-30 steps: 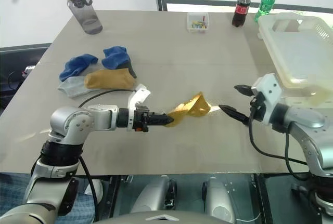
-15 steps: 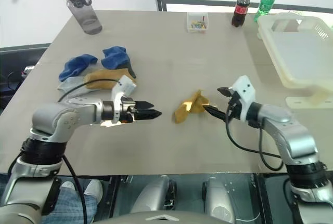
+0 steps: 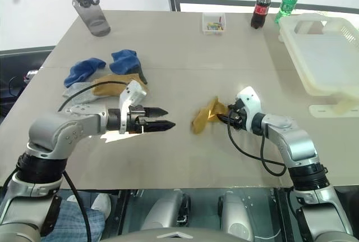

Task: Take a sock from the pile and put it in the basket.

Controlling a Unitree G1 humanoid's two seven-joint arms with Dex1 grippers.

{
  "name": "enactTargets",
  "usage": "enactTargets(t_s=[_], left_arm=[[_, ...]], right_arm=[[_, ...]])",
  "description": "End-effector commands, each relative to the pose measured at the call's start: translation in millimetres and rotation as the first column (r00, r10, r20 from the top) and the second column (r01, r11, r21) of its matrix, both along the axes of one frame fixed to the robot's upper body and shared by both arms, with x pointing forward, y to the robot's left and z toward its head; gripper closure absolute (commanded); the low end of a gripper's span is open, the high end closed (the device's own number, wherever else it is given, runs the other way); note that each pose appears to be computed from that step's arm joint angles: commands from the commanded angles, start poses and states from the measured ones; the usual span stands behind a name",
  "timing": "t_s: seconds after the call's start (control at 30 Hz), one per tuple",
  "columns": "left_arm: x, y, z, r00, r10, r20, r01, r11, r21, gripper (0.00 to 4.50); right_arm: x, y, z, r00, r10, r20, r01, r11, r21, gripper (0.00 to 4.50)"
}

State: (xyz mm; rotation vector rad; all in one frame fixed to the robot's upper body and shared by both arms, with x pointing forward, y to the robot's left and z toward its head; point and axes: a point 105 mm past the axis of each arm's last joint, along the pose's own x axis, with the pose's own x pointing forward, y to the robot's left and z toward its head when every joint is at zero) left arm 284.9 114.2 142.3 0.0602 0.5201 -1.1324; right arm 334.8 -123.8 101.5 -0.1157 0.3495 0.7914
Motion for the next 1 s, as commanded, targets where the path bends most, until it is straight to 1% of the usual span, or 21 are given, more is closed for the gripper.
enactTargets(t_s=[0.03,0.07,0.1,0.13,0.27,0.47,0.63,0.73,0.83,0.87,0.97,1.0], left_arm=[[-7.3,-19.4,6.1,0.996,-0.078,0.035,0.079,0.997,-0.026,0.84],[-6.4,-24.9,2.9,0.996,-0.086,0.035,0.087,0.996,-0.019,0.84],[-4.5,-30.7,-1.4,0.995,-0.091,0.039,0.091,0.996,-0.002,0.84],[-1.7,-35.7,-4.9,0.995,-0.089,0.043,0.089,0.996,0.012,0.84],[12.8,-55.8,-11.6,0.998,-0.042,0.044,0.041,0.999,0.01,0.84],[14.2,-84.9,-12.8,0.996,-0.06,0.061,0.061,0.998,-0.005,0.84],[11.2,-88.5,-17.6,0.997,-0.067,0.038,0.067,0.998,0.006,0.84],[15.6,-82.5,-17.5,0.998,-0.039,0.047,0.038,0.999,0.026,0.84],[21.7,-76.0,-14.7,0.998,-0.003,0.058,0.001,0.999,0.043,1.67],[21.6,-75.2,-13.7,0.998,-0.004,0.058,0.001,0.999,0.045,2.22],[21.2,-72.0,-12.6,0.998,0.004,0.061,-0.007,0.998,0.056,3.64],[21.1,-69.4,-11.1,0.997,0.007,0.071,-0.012,0.998,0.066,4.25]], right_arm=[[-0.6,4.3,10.9,0.999,0.014,0.031,-0.015,1.0,0.019,3.49],[-0.9,5.6,10.7,0.999,0.016,0.03,-0.016,1.0,0.021,3.85],[-1.2,6.9,10.7,0.999,0.018,0.03,-0.019,1.0,0.023,4.36],[-1.4,8.0,10.8,0.999,0.019,0.03,-0.02,0.999,0.025,4.44],[-1.5,10.5,11.2,0.999,0.02,0.03,-0.02,0.999,0.03,4.44],[-2.1,12.1,10.4,1.0,0.009,0.025,-0.01,0.999,0.034,4.44],[-1.6,12.5,10.8,1.0,0.001,0.028,-0.002,0.999,0.036,4.44],[-1.2,12.5,11.1,1.0,-0.002,0.031,0.0,0.999,0.036,4.44],[-0.7,13.0,10.7,0.999,-0.002,0.032,0.001,0.999,0.037,4.5],[-0.6,13.4,10.6,0.999,-0.002,0.032,0.0,0.999,0.037,4.5],[-0.4,14.6,10.8,0.999,0.001,0.034,-0.002,0.999,0.039,4.5],[-0.4,14.7,10.9,0.999,0.001,0.035,-0.003,0.999,0.039,4.5]])
